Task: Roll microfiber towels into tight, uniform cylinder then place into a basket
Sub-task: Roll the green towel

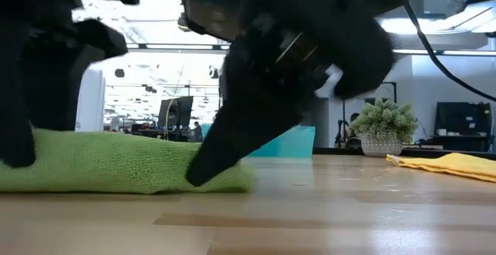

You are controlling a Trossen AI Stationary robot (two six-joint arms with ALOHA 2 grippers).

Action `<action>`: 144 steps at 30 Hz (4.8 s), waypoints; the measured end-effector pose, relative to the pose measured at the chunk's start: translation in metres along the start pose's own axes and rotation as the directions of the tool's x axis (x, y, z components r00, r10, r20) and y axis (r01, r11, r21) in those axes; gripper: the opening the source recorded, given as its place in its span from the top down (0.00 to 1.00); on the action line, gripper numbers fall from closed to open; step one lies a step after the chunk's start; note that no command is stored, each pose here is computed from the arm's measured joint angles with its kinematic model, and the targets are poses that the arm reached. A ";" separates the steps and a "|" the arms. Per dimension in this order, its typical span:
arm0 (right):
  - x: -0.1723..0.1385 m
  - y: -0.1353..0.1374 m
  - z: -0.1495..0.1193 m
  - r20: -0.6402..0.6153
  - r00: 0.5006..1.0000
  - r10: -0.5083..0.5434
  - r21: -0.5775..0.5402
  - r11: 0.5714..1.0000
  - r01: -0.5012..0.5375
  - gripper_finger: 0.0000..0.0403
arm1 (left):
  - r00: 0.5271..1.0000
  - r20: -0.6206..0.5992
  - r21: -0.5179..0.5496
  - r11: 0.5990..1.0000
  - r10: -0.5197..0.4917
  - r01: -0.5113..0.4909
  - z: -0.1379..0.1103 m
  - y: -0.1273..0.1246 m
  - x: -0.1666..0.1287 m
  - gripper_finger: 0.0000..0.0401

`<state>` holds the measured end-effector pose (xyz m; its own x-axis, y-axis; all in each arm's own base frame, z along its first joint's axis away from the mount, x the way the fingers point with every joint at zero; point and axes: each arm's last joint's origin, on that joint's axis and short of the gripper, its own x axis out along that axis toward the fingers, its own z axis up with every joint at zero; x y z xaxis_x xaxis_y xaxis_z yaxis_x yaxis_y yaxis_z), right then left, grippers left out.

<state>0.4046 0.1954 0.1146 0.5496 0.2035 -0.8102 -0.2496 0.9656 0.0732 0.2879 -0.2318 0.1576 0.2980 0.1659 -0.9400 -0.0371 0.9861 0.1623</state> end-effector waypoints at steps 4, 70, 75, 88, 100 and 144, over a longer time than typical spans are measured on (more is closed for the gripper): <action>-0.001 0.002 0.003 0.011 0.994 0.111 0.108 0.988 -0.112 0.95 | 0.995 0.077 0.042 0.997 0.068 -0.072 -0.009 -0.009 -0.014 0.66; -0.034 -0.033 0.020 -0.027 0.919 0.394 0.284 0.884 -0.371 0.56 | 0.984 0.174 0.297 0.955 -0.036 -0.018 -0.028 -0.002 0.030 0.66; -0.076 -0.014 0.029 -0.015 0.952 0.305 0.143 0.943 -0.300 0.58 | 0.984 0.172 0.293 0.956 -0.039 -0.013 -0.028 -0.003 0.030 0.66; -0.057 0.081 0.009 0.167 0.986 0.018 -0.409 0.911 0.052 0.60 | 0.986 0.163 0.256 0.967 -0.046 0.003 -0.022 0.004 0.033 0.66; -0.032 0.053 0.016 0.169 0.979 -0.111 -0.355 0.920 0.165 0.54 | 0.986 0.157 0.259 0.966 -0.058 0.016 -0.022 0.004 0.033 0.66; -0.028 0.041 0.014 0.062 0.995 -0.082 -0.291 0.952 0.097 0.41 | 0.986 0.153 0.235 0.972 -0.062 0.025 -0.022 0.004 0.033 0.66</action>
<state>0.3900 0.2321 0.1480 0.6165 0.1328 -0.7761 -0.4159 0.8918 -0.1778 0.2769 -0.2222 0.1204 0.4423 0.1003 -0.8913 0.1950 0.9592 0.2047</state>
